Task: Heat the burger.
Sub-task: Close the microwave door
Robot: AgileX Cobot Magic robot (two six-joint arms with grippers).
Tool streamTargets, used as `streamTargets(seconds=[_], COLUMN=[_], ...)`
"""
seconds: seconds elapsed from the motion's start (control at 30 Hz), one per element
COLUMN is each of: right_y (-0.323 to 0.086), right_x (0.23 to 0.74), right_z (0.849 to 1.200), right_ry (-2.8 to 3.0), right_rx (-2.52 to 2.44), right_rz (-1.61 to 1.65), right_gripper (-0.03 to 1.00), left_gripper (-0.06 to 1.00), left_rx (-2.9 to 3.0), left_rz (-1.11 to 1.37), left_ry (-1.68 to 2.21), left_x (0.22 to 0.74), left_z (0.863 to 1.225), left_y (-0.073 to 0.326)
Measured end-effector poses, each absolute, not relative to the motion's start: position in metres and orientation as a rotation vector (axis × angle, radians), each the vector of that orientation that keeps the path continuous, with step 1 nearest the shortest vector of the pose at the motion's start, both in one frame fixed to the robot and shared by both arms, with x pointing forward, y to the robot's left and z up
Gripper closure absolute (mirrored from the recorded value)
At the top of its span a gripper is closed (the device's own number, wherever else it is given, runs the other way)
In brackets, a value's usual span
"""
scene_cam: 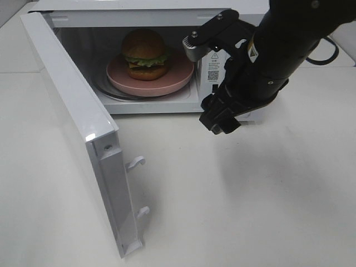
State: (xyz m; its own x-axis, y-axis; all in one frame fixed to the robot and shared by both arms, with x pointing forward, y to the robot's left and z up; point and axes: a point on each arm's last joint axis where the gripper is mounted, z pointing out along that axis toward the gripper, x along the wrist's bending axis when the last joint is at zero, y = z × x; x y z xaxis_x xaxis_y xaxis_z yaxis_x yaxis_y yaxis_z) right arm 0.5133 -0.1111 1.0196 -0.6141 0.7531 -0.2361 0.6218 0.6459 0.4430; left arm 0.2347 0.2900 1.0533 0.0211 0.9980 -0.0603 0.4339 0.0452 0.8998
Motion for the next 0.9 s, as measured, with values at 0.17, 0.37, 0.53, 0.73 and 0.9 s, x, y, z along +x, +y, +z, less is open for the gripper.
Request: streamTargets(seconds=[0.17,0.37,0.53,0.73,0.9], right_y=[-0.123,-0.142,-0.152,-0.166,-0.180], right_x=[0.508,0.495,0.482,0.461,0.442], right_z=[1.032,1.048,1.047,1.046,1.047], right_ry=[2.434,2.425,2.435,2.437,2.423], right_rx=[1.186,1.292,1.315,1.326,1.341], right_rz=[0.440,0.353,0.308,0.293,0.309], right_gripper=[0.19,0.20,0.20,0.20,0.20], left_gripper=[-0.04,-0.04,-0.04,-0.04,-0.04], left_rx=[1.502,1.502,1.502,1.502,1.502], left_rz=[0.897,0.897,0.897,0.897,0.897], left_ry=[1.528,1.528,1.528,1.528,1.528], left_x=[0.235,0.235,0.235,0.235,0.235], left_z=[1.053,1.053,1.053,1.053,1.053], left_y=[0.290,0.290,0.290,0.290,0.290])
